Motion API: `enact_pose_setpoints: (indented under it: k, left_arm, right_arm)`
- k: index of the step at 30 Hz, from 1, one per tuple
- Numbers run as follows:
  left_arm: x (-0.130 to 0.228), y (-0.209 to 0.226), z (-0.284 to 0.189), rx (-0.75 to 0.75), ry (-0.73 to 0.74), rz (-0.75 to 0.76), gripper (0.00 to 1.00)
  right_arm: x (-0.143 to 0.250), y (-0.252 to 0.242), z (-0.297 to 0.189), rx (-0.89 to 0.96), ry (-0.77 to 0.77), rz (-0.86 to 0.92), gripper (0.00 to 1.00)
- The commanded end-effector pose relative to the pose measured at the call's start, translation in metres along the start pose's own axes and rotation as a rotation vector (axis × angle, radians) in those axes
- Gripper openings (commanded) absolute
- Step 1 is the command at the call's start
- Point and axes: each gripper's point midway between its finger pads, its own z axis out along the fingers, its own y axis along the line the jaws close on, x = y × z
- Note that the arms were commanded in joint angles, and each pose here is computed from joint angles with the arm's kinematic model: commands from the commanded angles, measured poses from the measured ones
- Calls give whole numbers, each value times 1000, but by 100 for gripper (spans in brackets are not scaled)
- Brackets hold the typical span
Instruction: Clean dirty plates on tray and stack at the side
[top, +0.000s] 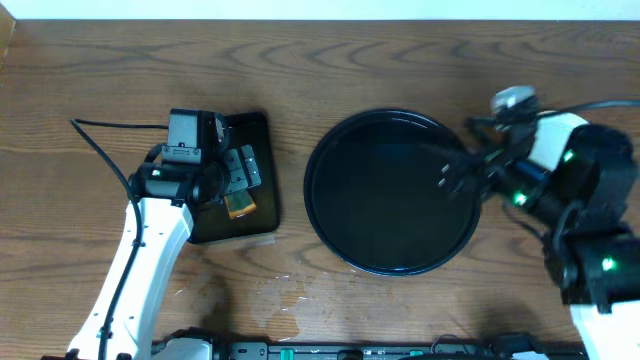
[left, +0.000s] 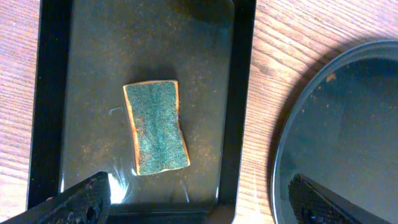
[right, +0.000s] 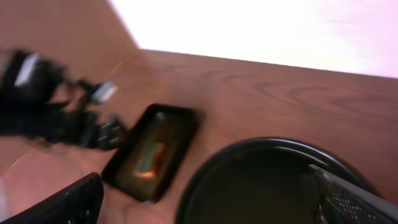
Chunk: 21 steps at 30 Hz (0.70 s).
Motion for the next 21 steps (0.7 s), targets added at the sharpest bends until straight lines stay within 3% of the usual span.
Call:
enact_pose_setpoints:
  k: [1,12,17,21]
  left_arm:
    - [-3,-2,-2,9,-2,8,92]
    - [-3,-2,-2,9,-2,8,92]
    - [-3,-2,-2,9,-2,8,92]
    - [-3,-2,-2,9,-2,8,92]
  right_arm:
    - [6,21,1,-14,16,-88,99]
    - [32,-26,5,251,92,-227,99]
    - [45,-44,0,328,-73,-273,99]
    - [88,-55,-16,353,-169,-288,99]
